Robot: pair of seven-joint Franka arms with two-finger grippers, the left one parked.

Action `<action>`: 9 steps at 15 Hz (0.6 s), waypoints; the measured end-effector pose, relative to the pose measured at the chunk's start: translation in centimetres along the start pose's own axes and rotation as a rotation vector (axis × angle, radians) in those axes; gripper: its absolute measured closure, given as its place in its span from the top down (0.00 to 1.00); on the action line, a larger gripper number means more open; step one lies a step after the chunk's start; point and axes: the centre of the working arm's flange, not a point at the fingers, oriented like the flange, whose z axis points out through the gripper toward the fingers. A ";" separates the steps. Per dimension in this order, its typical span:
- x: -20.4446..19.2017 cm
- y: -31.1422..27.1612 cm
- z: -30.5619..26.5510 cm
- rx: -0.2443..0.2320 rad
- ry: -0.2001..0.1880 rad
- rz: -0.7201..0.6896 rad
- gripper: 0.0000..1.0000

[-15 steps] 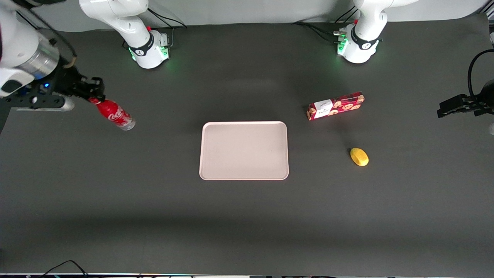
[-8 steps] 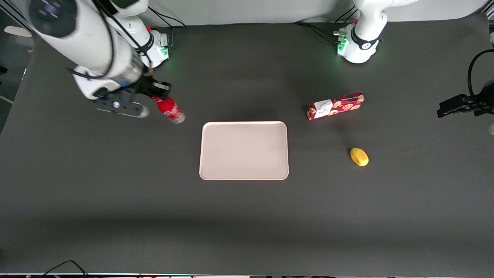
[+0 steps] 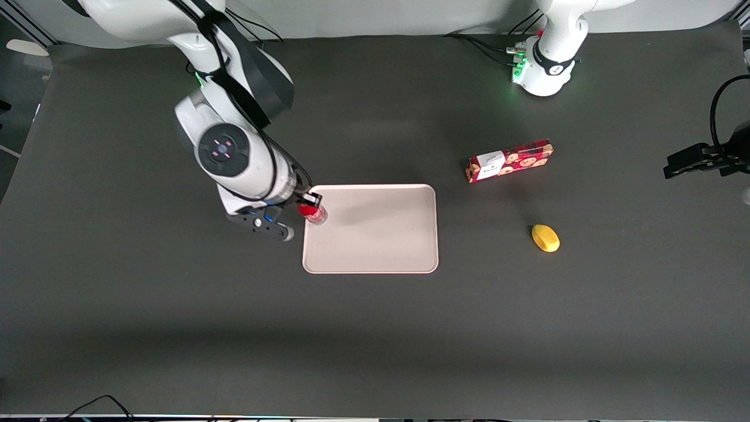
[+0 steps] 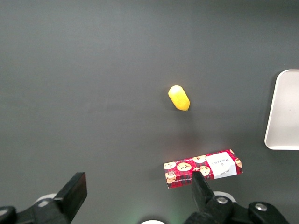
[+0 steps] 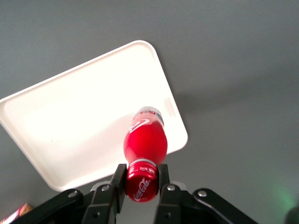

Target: Place coke bottle on tray

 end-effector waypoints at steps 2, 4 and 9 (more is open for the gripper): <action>0.8 -1.1 3.2 -0.005 0.020 0.030 0.31; 1.2 -2.0 5.5 -0.008 0.032 0.042 0.31; 1.3 -2.2 8.2 -0.027 0.043 0.035 0.34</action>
